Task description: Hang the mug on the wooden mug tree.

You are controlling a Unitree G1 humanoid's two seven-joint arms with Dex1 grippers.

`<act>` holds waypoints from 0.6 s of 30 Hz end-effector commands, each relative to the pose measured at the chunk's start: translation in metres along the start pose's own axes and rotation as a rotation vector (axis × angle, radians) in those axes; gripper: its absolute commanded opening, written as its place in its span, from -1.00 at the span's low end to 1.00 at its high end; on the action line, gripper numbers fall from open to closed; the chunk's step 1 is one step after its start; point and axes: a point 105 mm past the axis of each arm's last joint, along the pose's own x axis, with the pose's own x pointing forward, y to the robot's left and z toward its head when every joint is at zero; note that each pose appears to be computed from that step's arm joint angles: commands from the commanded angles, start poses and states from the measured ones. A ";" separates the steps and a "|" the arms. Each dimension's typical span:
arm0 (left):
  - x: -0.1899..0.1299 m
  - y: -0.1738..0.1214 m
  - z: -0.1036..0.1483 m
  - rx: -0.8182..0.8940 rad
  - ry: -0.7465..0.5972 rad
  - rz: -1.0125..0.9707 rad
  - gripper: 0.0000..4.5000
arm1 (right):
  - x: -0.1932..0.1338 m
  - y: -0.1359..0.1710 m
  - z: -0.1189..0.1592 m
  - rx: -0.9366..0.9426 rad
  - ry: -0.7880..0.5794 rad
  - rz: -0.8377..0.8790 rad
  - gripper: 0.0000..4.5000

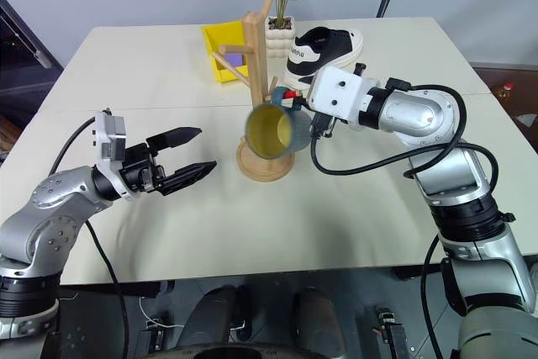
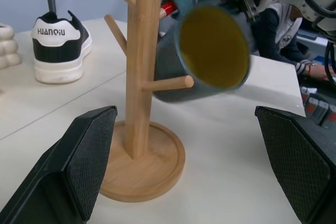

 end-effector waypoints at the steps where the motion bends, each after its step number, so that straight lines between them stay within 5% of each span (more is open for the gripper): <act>1: 0.003 -0.005 0.010 0.048 -0.021 -0.016 1.00 | -0.008 -0.015 0.011 -0.063 -0.022 -0.045 0.47; 6: -0.002 0.000 0.007 0.045 -0.009 0.031 1.00 | -0.029 -0.018 0.000 -0.016 0.008 -0.084 0.47; 11: -0.018 0.029 -0.013 0.017 0.019 0.237 1.00 | -0.066 -0.016 -0.041 0.290 0.007 -0.250 0.47; 18: -0.061 0.081 -0.059 -0.026 0.020 0.704 1.00 | -0.092 0.044 -0.114 0.776 -0.011 -0.519 0.47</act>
